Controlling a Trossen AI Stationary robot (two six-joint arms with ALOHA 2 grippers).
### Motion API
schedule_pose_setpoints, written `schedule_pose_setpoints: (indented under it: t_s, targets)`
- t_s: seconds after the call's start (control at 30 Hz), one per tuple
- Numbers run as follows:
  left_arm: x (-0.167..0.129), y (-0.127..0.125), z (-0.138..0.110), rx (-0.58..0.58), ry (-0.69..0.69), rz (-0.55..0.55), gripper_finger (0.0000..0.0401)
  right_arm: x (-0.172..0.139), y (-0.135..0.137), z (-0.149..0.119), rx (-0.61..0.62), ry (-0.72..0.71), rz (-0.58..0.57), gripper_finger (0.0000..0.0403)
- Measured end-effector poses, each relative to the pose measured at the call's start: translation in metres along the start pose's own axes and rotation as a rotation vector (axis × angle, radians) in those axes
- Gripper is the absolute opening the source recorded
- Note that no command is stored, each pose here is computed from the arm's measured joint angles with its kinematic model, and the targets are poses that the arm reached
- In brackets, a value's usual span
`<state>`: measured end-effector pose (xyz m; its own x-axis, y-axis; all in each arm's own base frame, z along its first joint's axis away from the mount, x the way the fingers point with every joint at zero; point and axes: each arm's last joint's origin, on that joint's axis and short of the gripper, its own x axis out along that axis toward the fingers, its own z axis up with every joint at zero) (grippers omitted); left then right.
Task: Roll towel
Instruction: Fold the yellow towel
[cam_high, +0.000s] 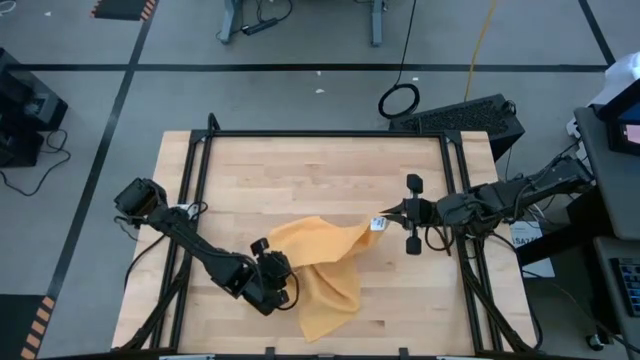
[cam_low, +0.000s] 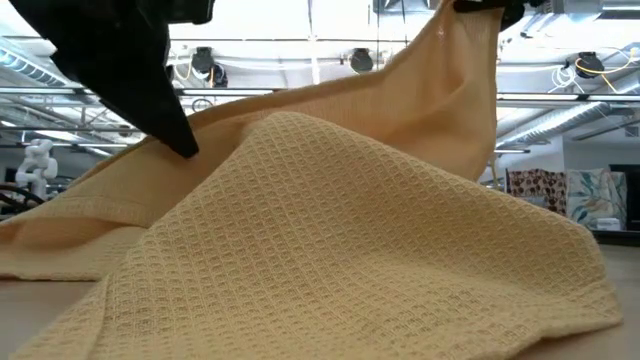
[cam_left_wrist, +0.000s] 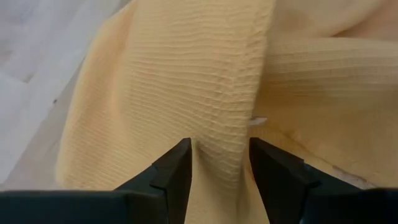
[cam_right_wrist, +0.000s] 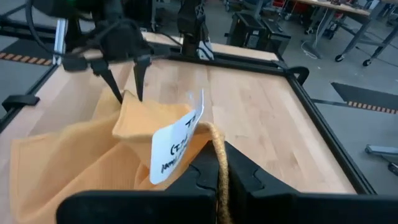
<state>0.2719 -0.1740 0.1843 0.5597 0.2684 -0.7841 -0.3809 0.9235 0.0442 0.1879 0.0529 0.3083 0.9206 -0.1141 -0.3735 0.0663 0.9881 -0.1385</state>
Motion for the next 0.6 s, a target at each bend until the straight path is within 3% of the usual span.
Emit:
schedule_pose_setpoints:
  t_s: [0.27,0.6]
  targets:
    - [-0.0032,0.0006,0.0002,0.029,-0.026,0.017,0.0152,0.0091,0.004,-0.0032,-0.016,0.035,-0.001,0.0]
    - [-0.0052,0.0012,0.0014,0.033,-0.031,0.012,0.0016,0.0092,0.0039,-0.0032,-0.028,0.035,-0.003,0.0]
